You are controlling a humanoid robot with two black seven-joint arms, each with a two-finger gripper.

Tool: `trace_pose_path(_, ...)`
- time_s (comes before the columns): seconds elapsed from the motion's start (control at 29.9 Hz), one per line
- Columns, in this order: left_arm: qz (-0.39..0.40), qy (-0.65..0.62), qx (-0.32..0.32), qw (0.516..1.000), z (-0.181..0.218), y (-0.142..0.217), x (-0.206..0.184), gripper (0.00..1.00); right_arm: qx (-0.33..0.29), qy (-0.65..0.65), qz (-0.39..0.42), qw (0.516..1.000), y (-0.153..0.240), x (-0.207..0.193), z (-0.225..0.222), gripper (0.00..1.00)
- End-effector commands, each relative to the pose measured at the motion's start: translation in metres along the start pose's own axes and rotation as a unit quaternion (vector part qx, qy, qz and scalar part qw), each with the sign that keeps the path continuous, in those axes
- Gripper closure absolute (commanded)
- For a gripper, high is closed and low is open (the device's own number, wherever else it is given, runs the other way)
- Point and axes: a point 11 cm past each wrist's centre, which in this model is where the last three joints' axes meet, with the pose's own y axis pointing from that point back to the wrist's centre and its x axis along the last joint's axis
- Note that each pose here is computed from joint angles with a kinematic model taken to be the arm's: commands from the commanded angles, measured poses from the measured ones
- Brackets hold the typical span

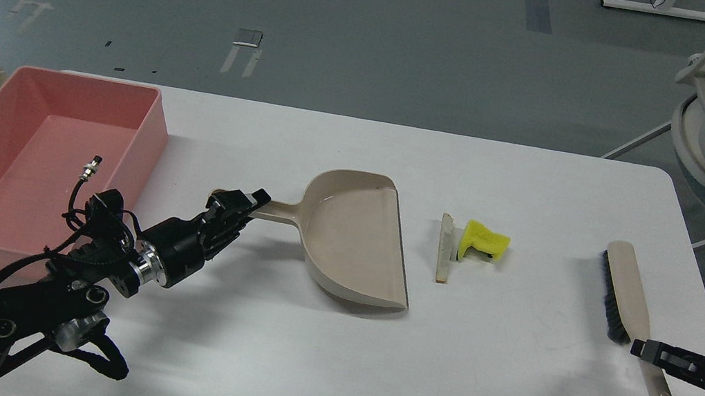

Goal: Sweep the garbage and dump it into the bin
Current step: 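Grasp the wooden handle of the black brush with the right gripper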

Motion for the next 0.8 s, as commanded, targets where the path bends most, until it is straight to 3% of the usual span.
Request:
trace_pose_path(0.0,0.0,0.0,-0.001,1.0,0.0,0.0,0.0,0.97,0.0,-0.001,-0.002,1.0,0.0,-0.002,0.001,0.95)
trace_pose_path(0.2,0.0,0.0,-0.001,1.0,0.0,0.0,0.0,0.97,0.003,-0.002,-0.002,1.0,-0.001,-0.002,-0.001,1.0)
trace_pose_path(0.77,-0.007,-0.013,-0.003,1.0,0.005,-0.004,-0.002,0.97,0.056,0.012,0.02,0.998,-0.011,0.025,-0.046,1.0)
